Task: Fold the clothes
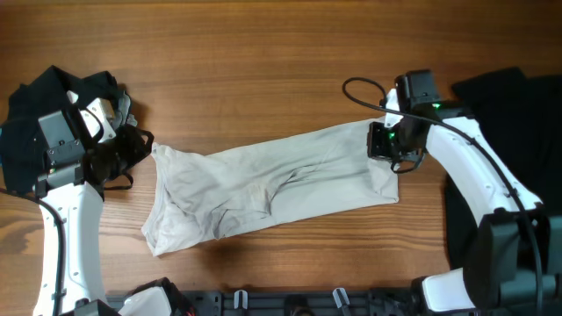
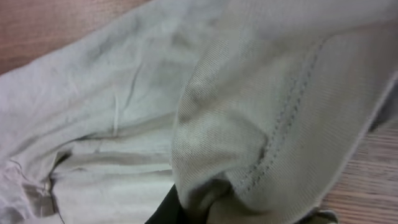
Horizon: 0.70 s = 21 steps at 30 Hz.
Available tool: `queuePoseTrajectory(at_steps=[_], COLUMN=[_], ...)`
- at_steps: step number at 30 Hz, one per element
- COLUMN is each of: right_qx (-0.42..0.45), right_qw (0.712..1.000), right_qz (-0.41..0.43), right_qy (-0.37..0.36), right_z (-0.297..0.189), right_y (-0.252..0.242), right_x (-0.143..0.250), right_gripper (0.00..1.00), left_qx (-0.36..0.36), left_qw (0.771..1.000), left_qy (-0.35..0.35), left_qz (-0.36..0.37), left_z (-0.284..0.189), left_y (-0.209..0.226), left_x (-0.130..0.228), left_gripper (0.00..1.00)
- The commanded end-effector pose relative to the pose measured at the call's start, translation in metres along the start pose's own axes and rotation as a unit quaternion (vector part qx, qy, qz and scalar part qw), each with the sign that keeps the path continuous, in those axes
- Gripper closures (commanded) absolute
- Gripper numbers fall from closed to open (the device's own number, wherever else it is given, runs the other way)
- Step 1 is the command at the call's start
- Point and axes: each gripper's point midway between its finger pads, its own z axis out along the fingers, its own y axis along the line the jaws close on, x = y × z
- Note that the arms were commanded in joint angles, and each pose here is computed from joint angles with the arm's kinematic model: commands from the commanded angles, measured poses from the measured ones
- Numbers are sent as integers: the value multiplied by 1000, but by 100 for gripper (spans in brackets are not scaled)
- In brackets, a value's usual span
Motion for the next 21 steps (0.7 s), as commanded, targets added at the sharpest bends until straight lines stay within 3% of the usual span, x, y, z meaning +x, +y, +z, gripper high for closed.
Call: queuePoseTrajectory(at_steps=[1,2,6,8,10,12,18,20,21], right_qx=[-13,-16,19,62,66,71,84,-10,-135], right_qw=[999,998,997,997,995,992,991,998,990], right_qz=[-33,-37,-76,-15,26,52,100,68,-41], right_qy=[36,41,21,-31,-66,-86,-33,3,9], right_z=[9,7,-24,-43,-51,-46,14,38,38], right_y=[12,13,6,-11,-23,-37,-59,-24,24], right_x=[17,20,19,3,-13,-27,-31,-28,-27], right_gripper=[67,54,53,52,79,87,94,96,96], left_qx=[14,14,14,14,14,14,13,14,13], left_qw=[1000,1000,1000,1000,1000,1000,1000,1000,1000], left_qy=[-12,-12,-12,-12,-12,-12,-11,-11,-11], left_qz=[20,20,20,20,20,20,19,19,19], left_z=[-7,-7,-7,-7,-7,-7,-7,-7,-7], left_y=[-10,-10,-10,-10,-10,-10,-10,-10,-10], left_x=[-6,-6,-6,-7,-7,-7,-6,-6,-6], left_gripper=[68,67,67,67,67,67,67,67,67])
